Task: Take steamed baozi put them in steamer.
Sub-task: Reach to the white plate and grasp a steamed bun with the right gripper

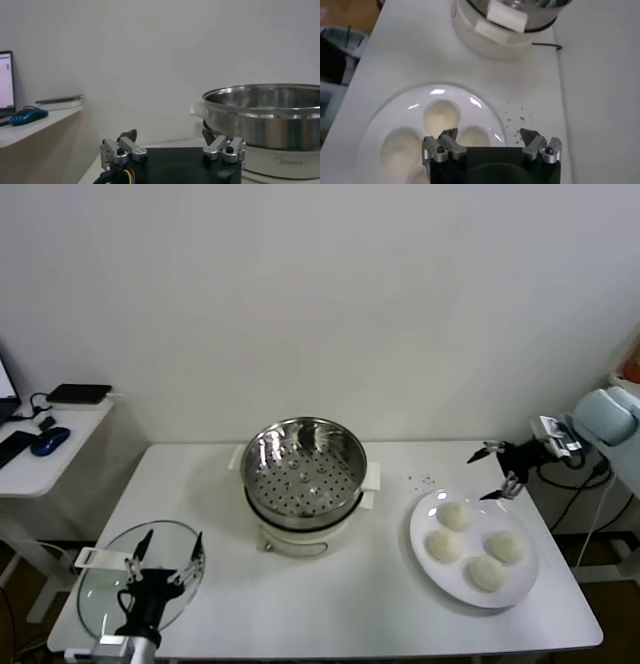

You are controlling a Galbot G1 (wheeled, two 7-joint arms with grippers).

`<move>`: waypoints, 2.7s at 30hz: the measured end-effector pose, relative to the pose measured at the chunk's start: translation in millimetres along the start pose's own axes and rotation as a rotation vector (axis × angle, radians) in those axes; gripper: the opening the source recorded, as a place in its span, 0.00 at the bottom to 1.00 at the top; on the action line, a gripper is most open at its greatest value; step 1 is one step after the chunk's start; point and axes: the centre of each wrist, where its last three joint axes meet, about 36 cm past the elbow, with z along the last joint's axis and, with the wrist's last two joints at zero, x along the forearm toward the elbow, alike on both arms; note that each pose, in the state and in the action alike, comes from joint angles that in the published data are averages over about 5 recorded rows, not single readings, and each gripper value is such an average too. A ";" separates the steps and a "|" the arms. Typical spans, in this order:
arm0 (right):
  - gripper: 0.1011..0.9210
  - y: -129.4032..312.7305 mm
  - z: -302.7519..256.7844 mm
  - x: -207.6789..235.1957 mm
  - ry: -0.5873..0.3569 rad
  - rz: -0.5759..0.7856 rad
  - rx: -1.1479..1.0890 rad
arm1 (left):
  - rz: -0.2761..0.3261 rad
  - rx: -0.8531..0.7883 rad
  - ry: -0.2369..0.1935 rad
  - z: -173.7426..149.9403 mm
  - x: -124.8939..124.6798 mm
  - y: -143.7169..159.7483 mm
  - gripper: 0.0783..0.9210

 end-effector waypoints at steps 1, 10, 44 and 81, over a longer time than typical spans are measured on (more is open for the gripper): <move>0.88 -4.4 -3.0 -3.0 0.014 -0.015 0.007 | -0.001 0.000 -0.001 -0.3 0.0 0.2 0.88; 0.88 -25.0 -20.1 -42.7 0.122 -0.116 0.062 | -0.005 0.002 -0.002 -0.8 -0.9 0.4 0.88; 0.88 -15.9 -20.9 -143.0 0.231 -0.108 0.157 | -0.018 0.003 -0.006 -2.3 -2.0 1.7 0.88; 0.65 -9.7 -14.9 -159.5 0.249 -0.103 0.156 | -0.025 0.006 -0.001 -1.0 -3.1 2.6 0.88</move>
